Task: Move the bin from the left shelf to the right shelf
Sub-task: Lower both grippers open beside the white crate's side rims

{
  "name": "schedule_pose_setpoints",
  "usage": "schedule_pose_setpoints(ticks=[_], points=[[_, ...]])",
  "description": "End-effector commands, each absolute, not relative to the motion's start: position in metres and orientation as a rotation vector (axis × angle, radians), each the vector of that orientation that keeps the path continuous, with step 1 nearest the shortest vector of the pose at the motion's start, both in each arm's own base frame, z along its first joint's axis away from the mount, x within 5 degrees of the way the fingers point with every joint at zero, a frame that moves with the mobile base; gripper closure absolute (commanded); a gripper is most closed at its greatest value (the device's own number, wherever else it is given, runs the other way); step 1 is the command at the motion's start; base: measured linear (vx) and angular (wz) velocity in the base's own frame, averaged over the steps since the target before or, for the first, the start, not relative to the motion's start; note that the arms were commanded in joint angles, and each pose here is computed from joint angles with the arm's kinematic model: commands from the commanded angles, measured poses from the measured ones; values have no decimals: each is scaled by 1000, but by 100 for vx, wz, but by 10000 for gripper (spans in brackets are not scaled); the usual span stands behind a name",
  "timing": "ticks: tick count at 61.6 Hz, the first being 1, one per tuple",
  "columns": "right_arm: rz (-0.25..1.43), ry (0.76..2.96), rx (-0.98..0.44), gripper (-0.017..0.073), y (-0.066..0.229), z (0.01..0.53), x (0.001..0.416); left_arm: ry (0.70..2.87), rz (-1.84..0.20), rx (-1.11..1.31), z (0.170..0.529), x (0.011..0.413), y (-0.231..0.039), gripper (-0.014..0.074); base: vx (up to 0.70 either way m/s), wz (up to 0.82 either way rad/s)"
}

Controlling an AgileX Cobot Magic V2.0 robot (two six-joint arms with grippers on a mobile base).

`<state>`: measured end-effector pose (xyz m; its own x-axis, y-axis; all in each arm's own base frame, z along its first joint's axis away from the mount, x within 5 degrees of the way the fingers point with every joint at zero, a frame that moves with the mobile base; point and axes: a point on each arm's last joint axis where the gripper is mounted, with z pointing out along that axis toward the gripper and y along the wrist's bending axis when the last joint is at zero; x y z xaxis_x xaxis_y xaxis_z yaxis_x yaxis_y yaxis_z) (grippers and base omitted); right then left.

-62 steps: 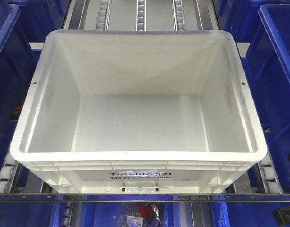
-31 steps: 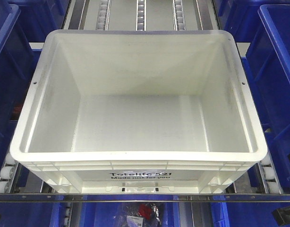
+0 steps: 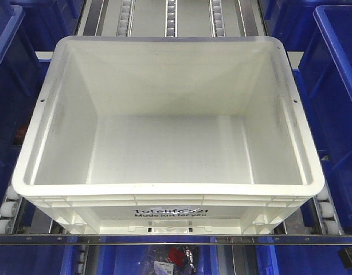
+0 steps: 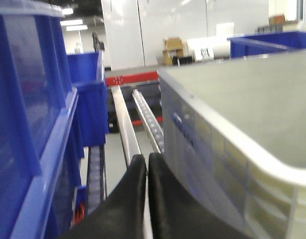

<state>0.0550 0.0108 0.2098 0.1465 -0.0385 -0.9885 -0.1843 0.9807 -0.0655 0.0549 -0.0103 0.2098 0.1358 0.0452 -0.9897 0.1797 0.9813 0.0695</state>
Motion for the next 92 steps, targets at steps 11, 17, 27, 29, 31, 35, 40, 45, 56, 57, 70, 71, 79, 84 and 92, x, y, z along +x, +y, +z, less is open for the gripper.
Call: schedule_pose_setpoints(ticks=[11, 17, 27, 29, 31, 35, 40, 45, 56, 57, 70, 71, 79, 84, 92], points=[[94, 1336, -181, 566, 10, 214, 53, 1362, -108, 171, 222, 52, -10, 601, 0, 0], [96, 1322, -177, 566, 10, 215, 53, 1366, -108, 172, 222, 52, -10, 601, 0, 0], [234, 1250, -39, 566, 8, 225, 51, 1301, -179, 88, 231, 50, -8, 601, 0, 0], [251, 1250, -24, 566, 7, 229, 50, 1307, -213, 60, 232, 50, -8, 601, 0, 0], [257, 1259, -24, 566, 7, 234, 49, 1324, -245, 41, 236, 50, -8, 601, 0, 0], [245, 1311, -56, 566, 8, 251, 46, 1371, -256, 58, 245, 49, -9, 601, 0, 0], [229, 1441, -111, 566, 10, 273, 42, 1445, -259, 96, 266, 49, -12, 601, 0, 0], [206, 1562, -173, 566, 12, 303, 41, 1527, -256, 135, 291, 51, -15, 601, 0, 0], [205, 1830, -252, 566, 20, 356, 62, 1775, -288, 209, 351, 72, -25, 601, 0, 0], [207, 1843, -256, 566, 21, 362, 64, 1805, -290, 218, 356, 76, -27, 601, 0, 0], [235, 1975, -274, 566, 31, 392, 103, 2000, -355, 252, 389, 118, -41, 601, 0, 0], [236, 1977, -272, 566, 31, 392, 106, 2001, -356, 249, 390, 121, -42, 601, 0, 0], [234, 1985, -261, 566, 34, 388, 124, 2036, -385, 235, 385, 134, -46, 601, 0, 0], [244, 2000, -257, 566, 36, 386, 130, 2063, -415, 232, 383, 135, -48, 601, 0, 0], [288, 2013, -242, 566, 39, 384, 133, 2066, -414, 233, 382, 135, -48, 601, 0, 0]])
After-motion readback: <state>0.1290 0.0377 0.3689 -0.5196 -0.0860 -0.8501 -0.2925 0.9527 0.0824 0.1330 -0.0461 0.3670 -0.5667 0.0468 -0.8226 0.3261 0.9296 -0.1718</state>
